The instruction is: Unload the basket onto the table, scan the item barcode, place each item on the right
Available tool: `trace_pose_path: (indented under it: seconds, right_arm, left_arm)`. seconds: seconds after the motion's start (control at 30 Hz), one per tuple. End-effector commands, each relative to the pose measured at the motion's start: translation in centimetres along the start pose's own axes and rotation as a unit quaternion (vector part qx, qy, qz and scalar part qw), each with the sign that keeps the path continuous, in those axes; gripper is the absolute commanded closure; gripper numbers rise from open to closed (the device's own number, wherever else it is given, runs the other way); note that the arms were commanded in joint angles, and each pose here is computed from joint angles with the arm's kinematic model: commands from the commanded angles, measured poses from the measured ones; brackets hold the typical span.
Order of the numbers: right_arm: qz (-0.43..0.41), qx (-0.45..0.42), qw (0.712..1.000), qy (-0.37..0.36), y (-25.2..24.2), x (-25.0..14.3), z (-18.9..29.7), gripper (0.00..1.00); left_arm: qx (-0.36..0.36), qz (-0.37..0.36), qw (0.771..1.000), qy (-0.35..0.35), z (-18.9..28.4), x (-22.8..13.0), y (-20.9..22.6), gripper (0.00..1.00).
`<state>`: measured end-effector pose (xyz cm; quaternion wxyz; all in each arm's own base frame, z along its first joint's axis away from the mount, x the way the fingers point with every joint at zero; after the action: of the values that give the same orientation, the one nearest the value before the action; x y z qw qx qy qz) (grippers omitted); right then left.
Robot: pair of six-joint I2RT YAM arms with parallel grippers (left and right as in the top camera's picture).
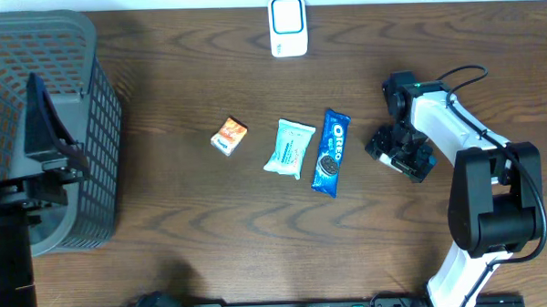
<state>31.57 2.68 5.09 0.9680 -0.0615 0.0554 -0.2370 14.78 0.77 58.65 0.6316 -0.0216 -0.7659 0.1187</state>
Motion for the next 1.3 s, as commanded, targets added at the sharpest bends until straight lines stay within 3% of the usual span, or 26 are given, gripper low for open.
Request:
trace_pose_path:
  seconds: [0.0,0.37,0.73,0.97,1.27]
  right_arm:
    - [-0.002,-0.015,1.0,-0.011,-0.6,0.4,0.0,0.13]
    - [-0.052,-0.009,0.998,-0.02,-7.6,4.9,2.9,0.28]
    - [-0.245,-0.065,0.966,-0.057,-23.0,8.5,1.3,0.27]
    - [-0.289,-0.068,0.946,-0.131,-31.2,10.6,0.8,0.25]
    - [-0.352,-0.076,0.916,-0.178,-36.3,11.0,0.7,0.24]
  left_arm:
    - [0.011,-0.008,1.0,-0.002,0.0,0.0,0.3,0.02]
    - [0.011,-0.013,1.0,0.004,0.2,-0.2,0.4,0.02]
    - [0.011,-0.014,1.0,0.005,0.3,-0.3,0.6,0.02]
    - [0.011,0.0,1.0,0.005,0.3,-0.3,0.6,0.02]
    - [0.011,0.005,1.0,0.001,0.3,-0.1,0.6,0.02]
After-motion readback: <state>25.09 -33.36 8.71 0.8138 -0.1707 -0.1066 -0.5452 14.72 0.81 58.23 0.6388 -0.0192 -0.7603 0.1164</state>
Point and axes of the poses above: each gripper's point midway between its finger pads, its own z axis back along the fingers, its own y axis along the line the jaws close on, x = y × z, the point moved 4 cm from there along z, back along the fingers, and after that the axes turned 15 degrees about z, right-handed, at the moved point
